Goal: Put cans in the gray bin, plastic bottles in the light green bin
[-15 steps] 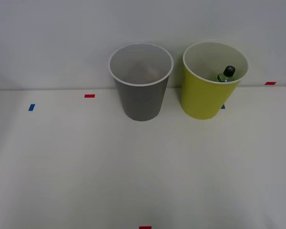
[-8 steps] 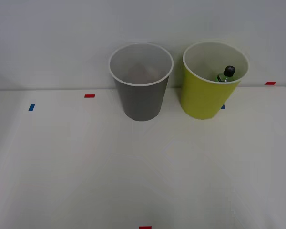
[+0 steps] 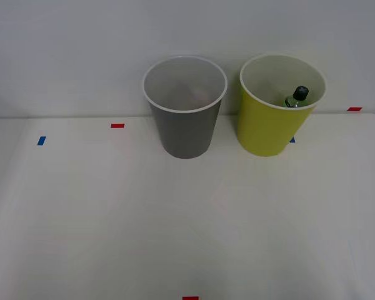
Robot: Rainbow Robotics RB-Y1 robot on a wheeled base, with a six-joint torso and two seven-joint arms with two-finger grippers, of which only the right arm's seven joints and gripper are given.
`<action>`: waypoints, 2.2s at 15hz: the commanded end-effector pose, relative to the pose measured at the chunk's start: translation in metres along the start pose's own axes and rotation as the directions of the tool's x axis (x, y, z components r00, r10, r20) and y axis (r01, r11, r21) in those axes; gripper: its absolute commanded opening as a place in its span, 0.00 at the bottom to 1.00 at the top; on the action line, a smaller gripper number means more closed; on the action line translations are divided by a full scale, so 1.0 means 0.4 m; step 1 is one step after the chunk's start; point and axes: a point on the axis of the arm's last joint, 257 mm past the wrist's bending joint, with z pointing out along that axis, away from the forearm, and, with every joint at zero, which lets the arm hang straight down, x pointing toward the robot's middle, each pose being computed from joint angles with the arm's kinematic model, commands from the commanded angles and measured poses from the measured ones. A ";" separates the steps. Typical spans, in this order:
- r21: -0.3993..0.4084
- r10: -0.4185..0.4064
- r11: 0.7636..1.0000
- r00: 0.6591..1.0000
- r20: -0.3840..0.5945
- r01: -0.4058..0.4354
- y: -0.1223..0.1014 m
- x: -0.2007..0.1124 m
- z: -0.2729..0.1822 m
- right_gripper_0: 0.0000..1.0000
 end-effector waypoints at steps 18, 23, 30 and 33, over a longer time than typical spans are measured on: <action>0.000 0.000 1.000 1.000 0.000 0.000 0.000 0.000 0.000 1.00; 0.000 0.000 1.000 1.000 0.000 0.000 0.000 0.000 0.000 1.00; 0.000 0.000 1.000 1.000 0.000 0.000 0.000 0.000 0.000 1.00; 0.000 0.000 1.000 1.000 0.000 0.000 0.000 0.000 0.000 1.00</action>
